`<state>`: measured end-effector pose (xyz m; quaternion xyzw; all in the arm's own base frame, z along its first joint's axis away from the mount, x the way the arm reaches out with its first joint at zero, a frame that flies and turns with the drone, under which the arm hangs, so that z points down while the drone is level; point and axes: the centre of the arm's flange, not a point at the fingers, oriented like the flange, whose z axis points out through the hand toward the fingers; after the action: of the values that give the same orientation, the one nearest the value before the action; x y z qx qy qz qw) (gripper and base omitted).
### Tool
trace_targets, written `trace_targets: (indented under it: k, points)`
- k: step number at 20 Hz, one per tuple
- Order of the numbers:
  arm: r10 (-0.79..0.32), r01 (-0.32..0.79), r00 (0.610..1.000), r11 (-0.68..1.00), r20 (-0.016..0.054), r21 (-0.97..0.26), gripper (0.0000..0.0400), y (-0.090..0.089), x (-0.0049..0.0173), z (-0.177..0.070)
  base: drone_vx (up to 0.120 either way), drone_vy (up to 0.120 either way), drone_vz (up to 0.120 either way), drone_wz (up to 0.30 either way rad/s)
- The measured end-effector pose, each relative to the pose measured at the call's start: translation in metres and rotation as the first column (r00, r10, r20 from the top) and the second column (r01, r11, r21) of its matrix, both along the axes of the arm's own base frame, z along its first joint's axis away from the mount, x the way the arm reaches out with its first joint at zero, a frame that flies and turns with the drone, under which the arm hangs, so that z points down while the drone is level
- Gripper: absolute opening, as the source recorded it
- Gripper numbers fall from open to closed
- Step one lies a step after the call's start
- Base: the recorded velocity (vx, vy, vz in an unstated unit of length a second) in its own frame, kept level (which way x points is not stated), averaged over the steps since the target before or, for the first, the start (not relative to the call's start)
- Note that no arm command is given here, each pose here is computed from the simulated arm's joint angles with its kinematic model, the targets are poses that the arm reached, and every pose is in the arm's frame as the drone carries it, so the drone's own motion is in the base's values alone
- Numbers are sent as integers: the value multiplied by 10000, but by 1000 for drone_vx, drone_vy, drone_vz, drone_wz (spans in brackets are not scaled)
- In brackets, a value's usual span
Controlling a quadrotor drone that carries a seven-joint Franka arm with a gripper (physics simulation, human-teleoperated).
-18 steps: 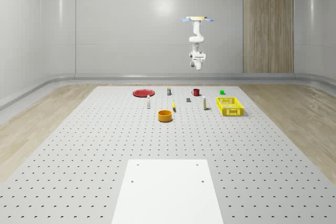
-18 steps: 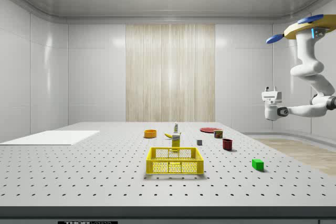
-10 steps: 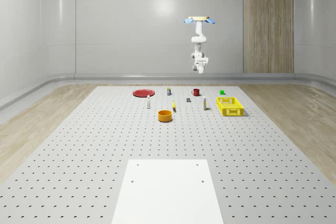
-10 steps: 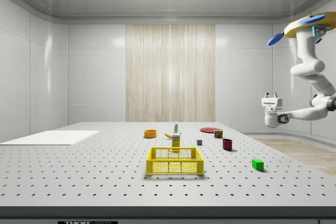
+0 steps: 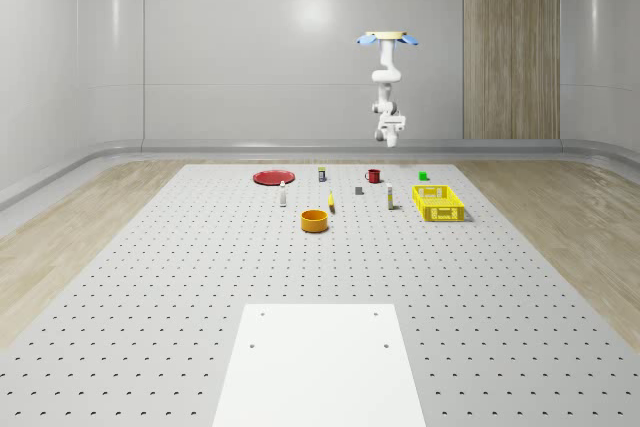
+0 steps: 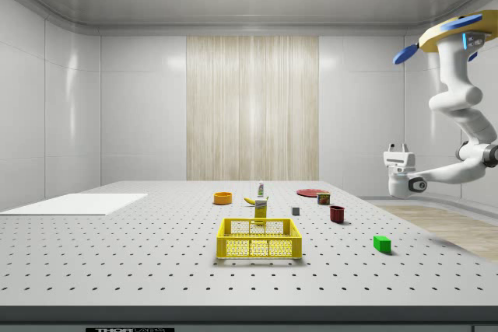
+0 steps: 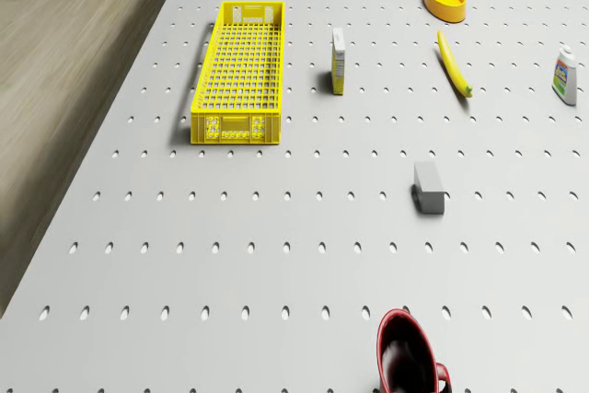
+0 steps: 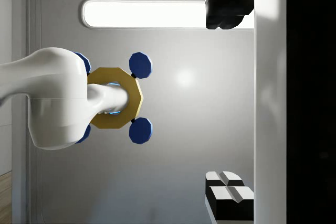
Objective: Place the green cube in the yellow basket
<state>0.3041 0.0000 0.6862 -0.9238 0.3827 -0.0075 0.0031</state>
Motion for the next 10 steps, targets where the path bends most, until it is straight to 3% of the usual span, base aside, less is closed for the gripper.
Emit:
trace_targets:
  k: [10]
  points:
    - [0,0,10000,10000,77,-3,400,0,-2,47,120,120,0,0]
